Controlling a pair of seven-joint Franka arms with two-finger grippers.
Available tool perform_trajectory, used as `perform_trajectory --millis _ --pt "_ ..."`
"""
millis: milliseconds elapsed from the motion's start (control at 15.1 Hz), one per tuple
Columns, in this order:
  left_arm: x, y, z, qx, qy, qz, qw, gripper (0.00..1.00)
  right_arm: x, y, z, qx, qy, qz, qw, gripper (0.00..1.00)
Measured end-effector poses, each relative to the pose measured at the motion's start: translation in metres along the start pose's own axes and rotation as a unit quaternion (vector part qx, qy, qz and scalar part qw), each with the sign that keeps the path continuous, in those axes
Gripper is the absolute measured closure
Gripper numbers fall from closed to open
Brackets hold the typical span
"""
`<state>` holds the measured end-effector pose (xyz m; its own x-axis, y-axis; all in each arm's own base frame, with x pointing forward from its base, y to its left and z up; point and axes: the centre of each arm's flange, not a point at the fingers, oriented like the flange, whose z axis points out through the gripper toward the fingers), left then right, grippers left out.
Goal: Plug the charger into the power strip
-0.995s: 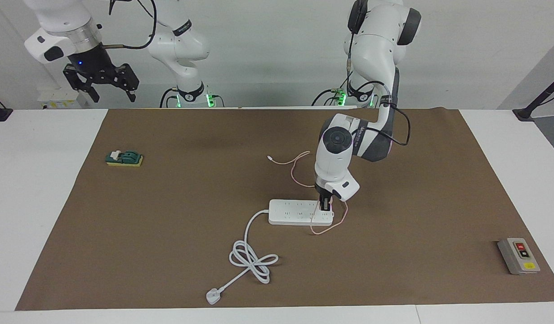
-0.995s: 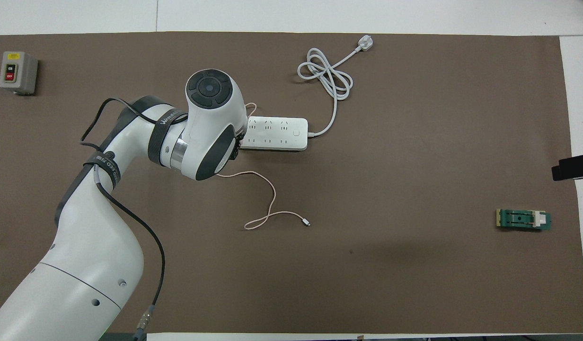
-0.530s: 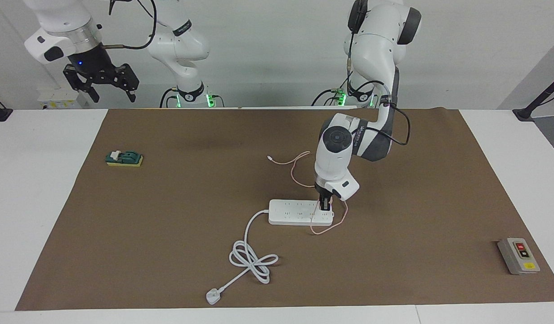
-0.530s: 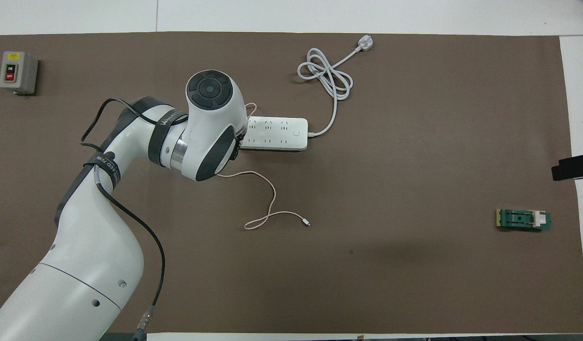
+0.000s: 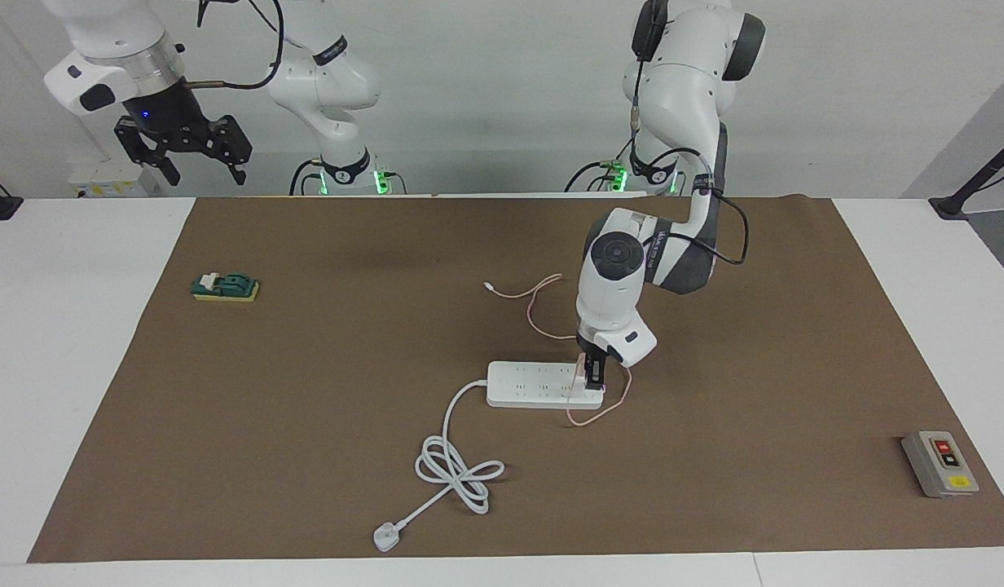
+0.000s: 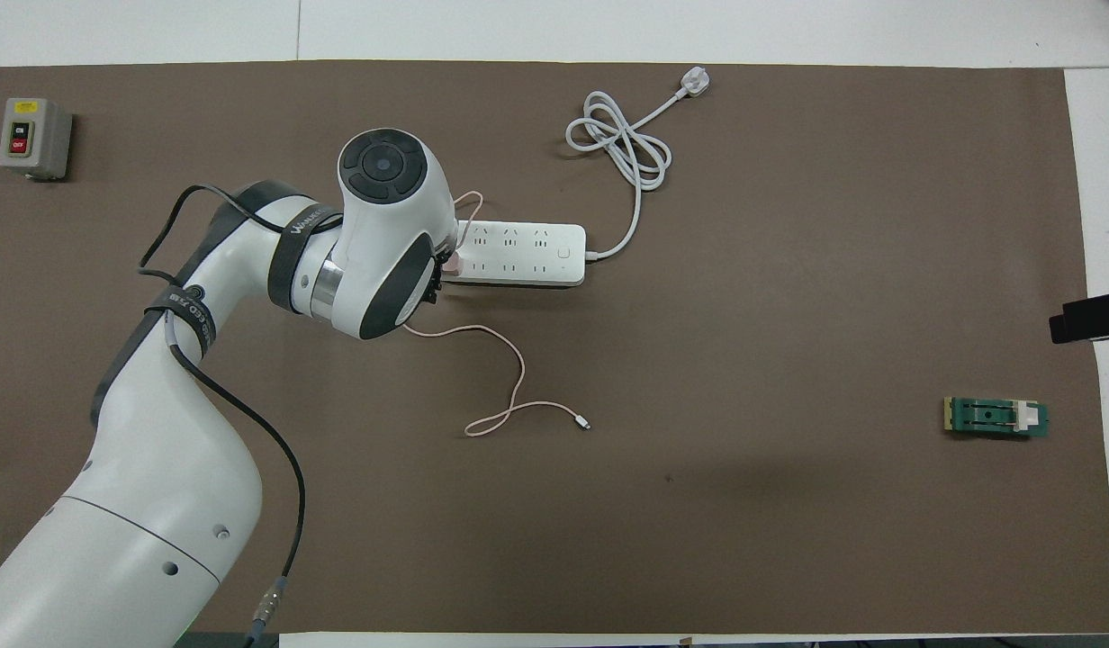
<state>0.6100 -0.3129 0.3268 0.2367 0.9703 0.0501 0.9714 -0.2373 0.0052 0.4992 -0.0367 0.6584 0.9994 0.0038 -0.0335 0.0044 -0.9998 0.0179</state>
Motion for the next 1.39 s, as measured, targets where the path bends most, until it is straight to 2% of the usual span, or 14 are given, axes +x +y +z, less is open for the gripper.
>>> perform_trajectory --millis 66,133,663,928,1061,1392 --pt "0.004 0.001 -0.004 -0.003 -0.001 0.000 1.000 0.07 0.000 0.000 0.000 0.000 0.000 0.000 1.000 0.00" --pt "0.007 0.001 -0.010 -0.007 -0.001 0.000 1.000 0.00 0.000 0.000 0.000 0.000 0.000 0.000 1.000 0.00" --pt "0.024 0.000 -0.064 -0.038 -0.004 0.036 0.999 0.00 0.000 0.000 0.000 0.000 0.000 0.000 1.000 0.00" --pt "0.064 -0.006 -0.111 -0.046 0.001 0.102 0.994 0.00 0.000 0.000 0.000 0.000 0.000 0.000 1.000 0.00" --pt "0.088 -0.011 -0.131 -0.043 0.004 0.159 0.986 0.00 0.000 0.000 0.000 0.000 0.000 0.000 1.000 0.00" --pt "0.159 -0.027 -0.181 -0.034 0.015 0.303 0.952 0.00 0.000 0.000 0.000 0.000 0.000 0.000 1.000 0.00"
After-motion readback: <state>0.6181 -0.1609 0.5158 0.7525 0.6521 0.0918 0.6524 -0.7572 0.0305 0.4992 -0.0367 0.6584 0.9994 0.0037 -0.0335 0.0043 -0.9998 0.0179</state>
